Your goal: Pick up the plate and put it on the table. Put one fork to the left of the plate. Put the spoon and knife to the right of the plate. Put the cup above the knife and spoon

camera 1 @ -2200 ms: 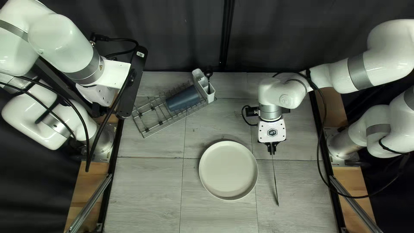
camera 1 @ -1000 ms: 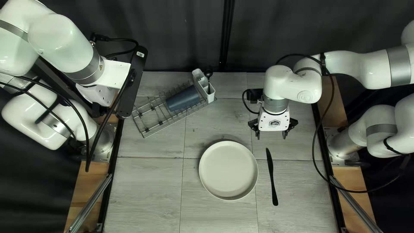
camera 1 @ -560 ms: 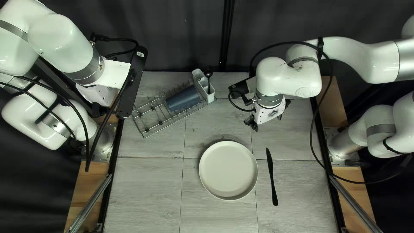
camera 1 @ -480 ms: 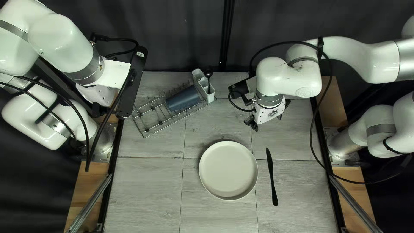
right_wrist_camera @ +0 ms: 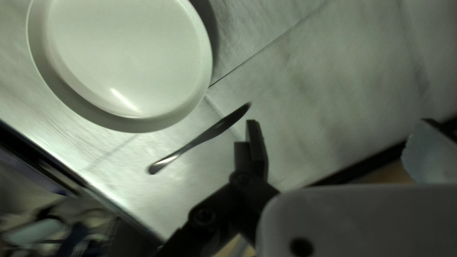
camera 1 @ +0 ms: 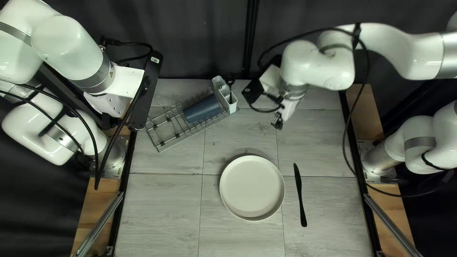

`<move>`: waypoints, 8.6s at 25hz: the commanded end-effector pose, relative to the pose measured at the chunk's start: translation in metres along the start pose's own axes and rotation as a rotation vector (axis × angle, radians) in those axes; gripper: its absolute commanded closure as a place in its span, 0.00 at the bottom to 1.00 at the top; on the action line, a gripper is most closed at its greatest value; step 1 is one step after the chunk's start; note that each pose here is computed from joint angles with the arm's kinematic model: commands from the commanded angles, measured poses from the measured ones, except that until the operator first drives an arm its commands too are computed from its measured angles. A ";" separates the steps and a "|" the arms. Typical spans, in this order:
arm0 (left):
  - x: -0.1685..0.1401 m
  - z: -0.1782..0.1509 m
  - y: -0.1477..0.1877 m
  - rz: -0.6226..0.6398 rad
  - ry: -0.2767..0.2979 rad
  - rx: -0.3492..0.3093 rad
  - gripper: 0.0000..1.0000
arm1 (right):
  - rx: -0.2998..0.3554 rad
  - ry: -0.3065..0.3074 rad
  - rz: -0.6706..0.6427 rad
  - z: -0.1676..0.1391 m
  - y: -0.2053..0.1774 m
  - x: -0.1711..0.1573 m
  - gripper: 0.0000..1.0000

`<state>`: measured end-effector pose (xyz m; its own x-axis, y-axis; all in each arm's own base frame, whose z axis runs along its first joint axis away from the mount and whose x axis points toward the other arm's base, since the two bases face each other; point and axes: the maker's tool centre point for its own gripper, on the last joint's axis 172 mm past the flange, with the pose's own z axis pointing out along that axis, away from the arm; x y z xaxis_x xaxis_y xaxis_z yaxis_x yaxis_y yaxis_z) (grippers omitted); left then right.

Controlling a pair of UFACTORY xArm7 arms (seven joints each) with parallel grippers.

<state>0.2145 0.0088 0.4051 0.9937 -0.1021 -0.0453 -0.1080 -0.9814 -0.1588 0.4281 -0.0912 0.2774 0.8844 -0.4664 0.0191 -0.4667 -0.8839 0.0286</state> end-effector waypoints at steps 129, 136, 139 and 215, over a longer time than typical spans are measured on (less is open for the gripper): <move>0.000 0.000 0.000 0.000 0.000 0.000 0.00 | 0.705 -0.193 -0.491 0.027 -0.122 -0.187 1.00; 0.000 0.000 0.000 0.000 0.000 0.000 0.00 | 0.752 -0.233 -0.524 0.069 -0.139 -0.211 1.00; 0.000 0.000 0.000 0.000 0.000 0.000 0.00 | 0.777 -0.247 -0.537 0.099 -0.148 -0.231 1.00; 0.000 0.000 0.000 0.000 0.000 0.000 0.00 | 0.166 -0.060 -0.450 -0.039 -0.033 -0.166 0.00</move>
<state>0.2145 0.0088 0.4051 0.9937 -0.1021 -0.0453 -0.1080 -0.9814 -0.1589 0.2970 0.0169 0.3118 0.9993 -0.0331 -0.0171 -0.0352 -0.9895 -0.1401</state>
